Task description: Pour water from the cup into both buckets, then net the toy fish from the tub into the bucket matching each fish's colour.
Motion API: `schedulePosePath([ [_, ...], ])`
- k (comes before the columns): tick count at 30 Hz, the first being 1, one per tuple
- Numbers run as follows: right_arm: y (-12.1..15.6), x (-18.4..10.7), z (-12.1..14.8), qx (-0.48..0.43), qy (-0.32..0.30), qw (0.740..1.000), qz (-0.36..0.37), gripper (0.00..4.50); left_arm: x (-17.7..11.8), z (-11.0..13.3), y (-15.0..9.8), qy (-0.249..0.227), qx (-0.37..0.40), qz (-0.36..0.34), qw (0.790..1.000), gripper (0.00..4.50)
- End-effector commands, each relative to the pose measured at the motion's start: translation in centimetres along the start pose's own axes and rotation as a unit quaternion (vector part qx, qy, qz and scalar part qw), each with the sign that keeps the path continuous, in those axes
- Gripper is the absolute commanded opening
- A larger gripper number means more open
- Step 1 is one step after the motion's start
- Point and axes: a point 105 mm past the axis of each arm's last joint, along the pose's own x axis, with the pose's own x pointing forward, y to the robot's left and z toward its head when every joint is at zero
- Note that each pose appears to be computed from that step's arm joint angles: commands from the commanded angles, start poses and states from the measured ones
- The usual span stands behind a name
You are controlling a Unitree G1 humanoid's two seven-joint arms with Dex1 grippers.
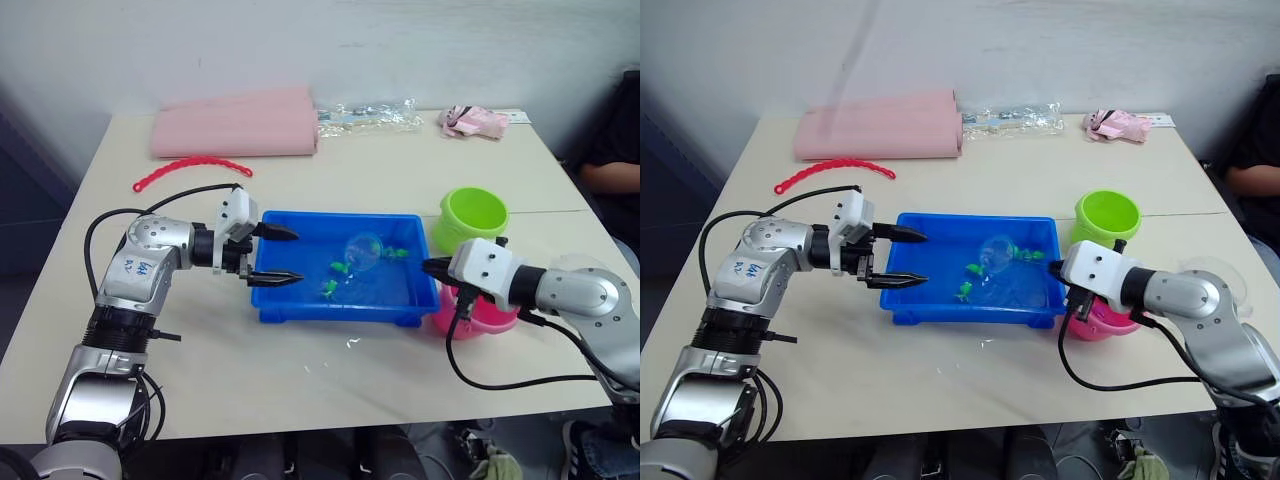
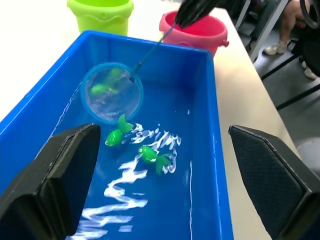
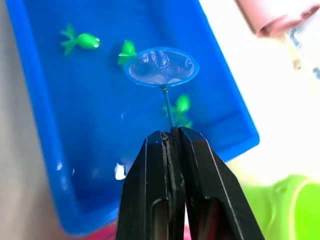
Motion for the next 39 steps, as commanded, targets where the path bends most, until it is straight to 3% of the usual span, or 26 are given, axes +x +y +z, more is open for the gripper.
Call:
schedulePosePath([
  [1,0.0,1.2,0.2,-0.034,0.002,0.999,0.005,0.0,-2.1,-0.3,0.4,0.011,0.004,0.025,1.0,4.47],
  [7,0.2,2.9,-0.7,-0.084,0.014,0.996,0.009,0.0,-3.1,-0.5,0.5,0.022,0.007,0.039,0.999,4.47],
  [19,2.2,5.2,0.9,-0.051,-0.024,0.998,0.04,0.0,-4.5,-0.9,0.5,0.037,0.003,0.056,0.998,4.47],
  [25,1.1,6.2,1.8,-0.053,-0.025,0.998,0.017,0.0,-5.5,-1.5,0.4,0.061,0.001,0.06,0.996,4.47],
  [32,-0.5,5.2,3.5,0.006,-0.055,0.998,0.003,0.0,-6.4,-2.0,0.6,0.073,-0.002,0.072,0.995,4.47],
  [39,-0.7,5.1,2.1,-0.064,-0.014,0.998,0.004,0.0,-6.4,-1.8,0.5,0.069,-0.001,0.076,0.995,4.47],
])
